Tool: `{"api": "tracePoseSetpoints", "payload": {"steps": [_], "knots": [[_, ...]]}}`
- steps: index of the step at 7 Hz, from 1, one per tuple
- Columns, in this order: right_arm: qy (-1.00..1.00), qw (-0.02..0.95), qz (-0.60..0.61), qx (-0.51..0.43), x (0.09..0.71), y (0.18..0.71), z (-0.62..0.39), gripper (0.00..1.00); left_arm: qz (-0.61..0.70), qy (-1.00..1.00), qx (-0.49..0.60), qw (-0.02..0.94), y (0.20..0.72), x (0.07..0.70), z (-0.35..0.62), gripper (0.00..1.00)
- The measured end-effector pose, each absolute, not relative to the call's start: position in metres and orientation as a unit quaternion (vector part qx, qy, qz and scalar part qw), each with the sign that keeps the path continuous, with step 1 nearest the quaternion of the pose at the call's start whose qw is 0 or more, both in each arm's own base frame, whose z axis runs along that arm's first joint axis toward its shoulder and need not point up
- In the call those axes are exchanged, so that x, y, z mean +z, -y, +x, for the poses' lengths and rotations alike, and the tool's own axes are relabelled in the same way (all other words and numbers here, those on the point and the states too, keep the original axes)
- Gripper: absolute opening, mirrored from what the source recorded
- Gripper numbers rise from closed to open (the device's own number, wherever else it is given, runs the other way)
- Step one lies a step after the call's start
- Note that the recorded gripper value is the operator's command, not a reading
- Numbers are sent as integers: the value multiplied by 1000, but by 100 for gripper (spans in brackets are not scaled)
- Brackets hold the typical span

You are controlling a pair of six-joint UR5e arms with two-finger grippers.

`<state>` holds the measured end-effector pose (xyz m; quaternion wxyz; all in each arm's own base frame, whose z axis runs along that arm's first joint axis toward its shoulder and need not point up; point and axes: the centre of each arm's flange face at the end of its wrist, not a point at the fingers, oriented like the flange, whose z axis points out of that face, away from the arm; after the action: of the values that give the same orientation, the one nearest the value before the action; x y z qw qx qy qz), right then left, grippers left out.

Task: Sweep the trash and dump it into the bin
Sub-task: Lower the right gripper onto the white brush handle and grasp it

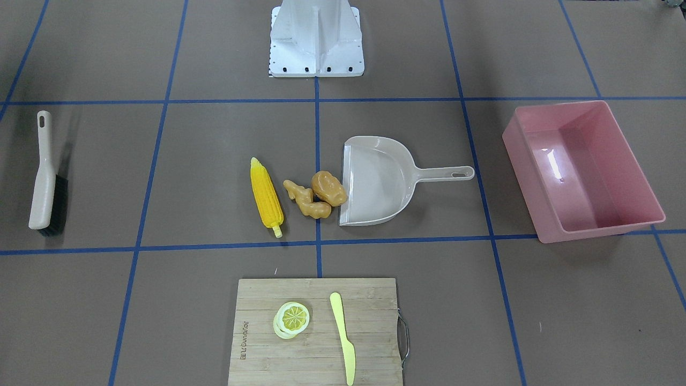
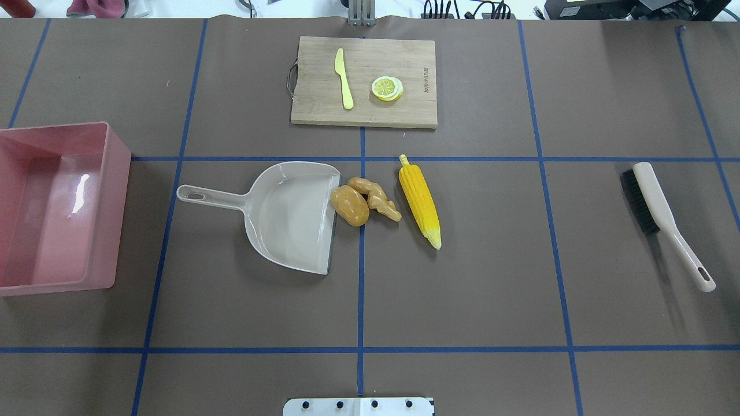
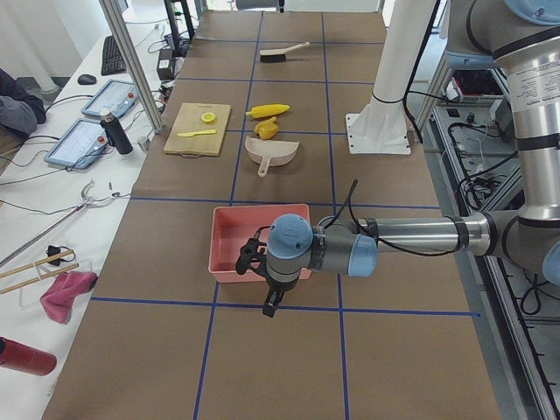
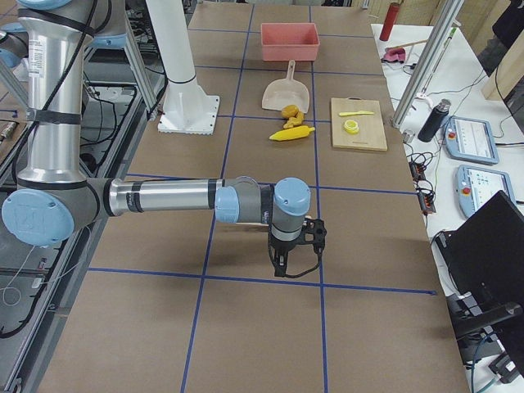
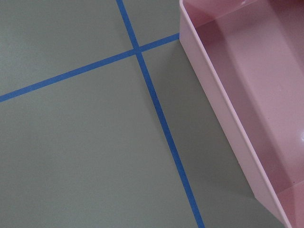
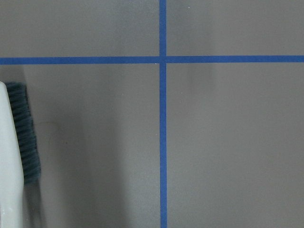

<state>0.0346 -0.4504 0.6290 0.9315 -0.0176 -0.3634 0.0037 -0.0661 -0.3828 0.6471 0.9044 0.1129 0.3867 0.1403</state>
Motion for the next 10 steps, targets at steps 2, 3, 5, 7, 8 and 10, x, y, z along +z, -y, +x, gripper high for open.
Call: {"api": "tracePoseSetpoints", "payload": {"steps": [2,3,5,7,8,10], "knots": [[366,931,-18,4,628,451,34,100,114,-385,143,905,381,649,-66,99],[367,930,-18,4,627,450,34,100,117,-382,145,905,383,646,-67,99],[370,929,-17,4,625,450,34,100,120,-380,144,906,386,642,-67,99],[381,924,1,-3,605,451,32,100,119,-380,142,906,393,643,-67,99],[386,922,19,-6,582,450,32,100,111,-382,128,909,396,646,-67,99],[410,911,27,22,533,440,20,100,69,-391,51,916,412,645,-67,99]]}}
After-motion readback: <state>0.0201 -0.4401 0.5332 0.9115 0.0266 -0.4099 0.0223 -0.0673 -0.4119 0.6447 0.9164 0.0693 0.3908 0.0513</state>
